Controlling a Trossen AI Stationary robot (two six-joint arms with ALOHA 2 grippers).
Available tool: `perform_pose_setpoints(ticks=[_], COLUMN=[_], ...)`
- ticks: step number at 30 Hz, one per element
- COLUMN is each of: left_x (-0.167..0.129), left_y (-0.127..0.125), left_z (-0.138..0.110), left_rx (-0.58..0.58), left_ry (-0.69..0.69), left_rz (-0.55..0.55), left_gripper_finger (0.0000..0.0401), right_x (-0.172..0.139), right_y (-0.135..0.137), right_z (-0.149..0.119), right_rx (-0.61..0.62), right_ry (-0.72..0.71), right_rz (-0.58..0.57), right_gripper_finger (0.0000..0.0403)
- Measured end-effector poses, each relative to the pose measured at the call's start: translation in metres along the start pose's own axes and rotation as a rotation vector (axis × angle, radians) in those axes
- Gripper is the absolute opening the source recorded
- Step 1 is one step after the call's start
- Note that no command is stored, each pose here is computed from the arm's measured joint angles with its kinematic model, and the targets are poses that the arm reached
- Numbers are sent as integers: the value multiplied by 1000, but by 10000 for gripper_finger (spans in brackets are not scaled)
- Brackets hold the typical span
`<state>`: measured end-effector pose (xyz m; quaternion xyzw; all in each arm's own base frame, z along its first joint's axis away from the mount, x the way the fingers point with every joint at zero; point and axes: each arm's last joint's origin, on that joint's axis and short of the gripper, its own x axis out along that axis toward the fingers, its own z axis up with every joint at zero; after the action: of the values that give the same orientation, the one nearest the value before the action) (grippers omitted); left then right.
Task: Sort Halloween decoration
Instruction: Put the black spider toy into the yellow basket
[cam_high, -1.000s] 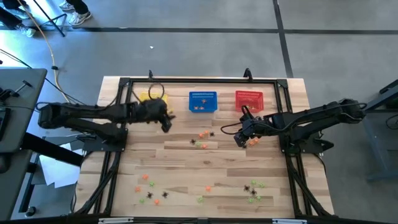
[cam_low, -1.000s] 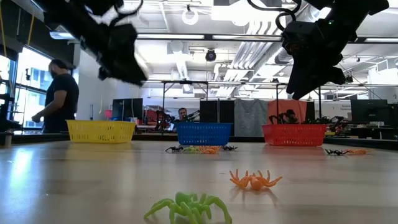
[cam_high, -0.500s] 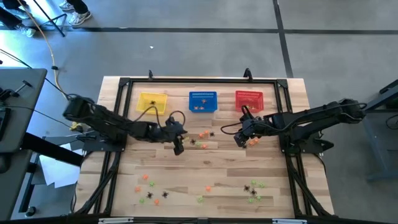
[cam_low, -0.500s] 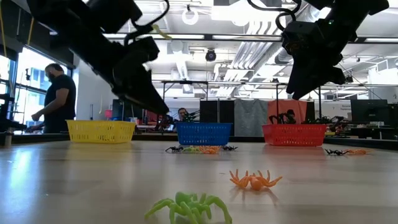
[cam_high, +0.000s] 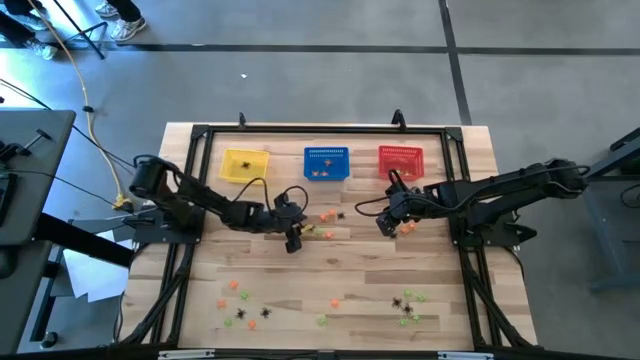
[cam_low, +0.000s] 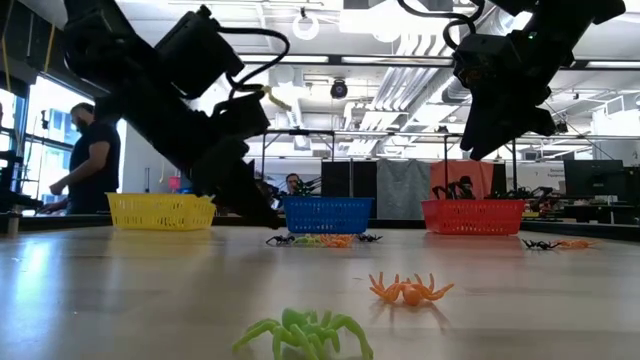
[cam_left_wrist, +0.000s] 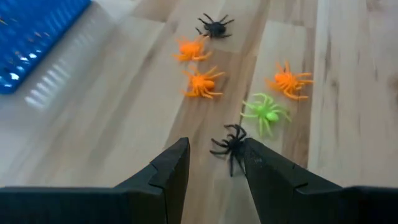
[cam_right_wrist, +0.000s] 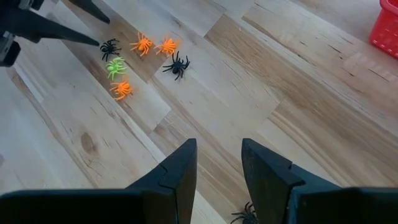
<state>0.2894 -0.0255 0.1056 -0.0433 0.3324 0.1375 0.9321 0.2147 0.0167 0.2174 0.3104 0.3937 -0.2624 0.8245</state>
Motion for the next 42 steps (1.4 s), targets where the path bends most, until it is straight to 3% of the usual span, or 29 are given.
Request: perform_pose_setpoints(ticks=[14,21,25,32,42], left_x=[13,17,17,17,17], left_y=[-4,-4,-3,-1,-2], left_z=[-9,-13,-14,-17,-15], left_rx=[-1,5,8,15,-18], left_ry=[14,24,32,53,30], left_rz=[-69,-41,-29,6,4], left_gripper_finger=[137,133,107,12,1], right_x=[0,0,0,0,0], right_y=[0,0,0,0,0], right_z=[0,0,0,0,0], right_rx=[0,1,1,1,1], right_ry=[-1,-2,-2,-2,-2], right_rz=[2,2,2,2,2], right_gripper_finger=[123,123,123,123,123])
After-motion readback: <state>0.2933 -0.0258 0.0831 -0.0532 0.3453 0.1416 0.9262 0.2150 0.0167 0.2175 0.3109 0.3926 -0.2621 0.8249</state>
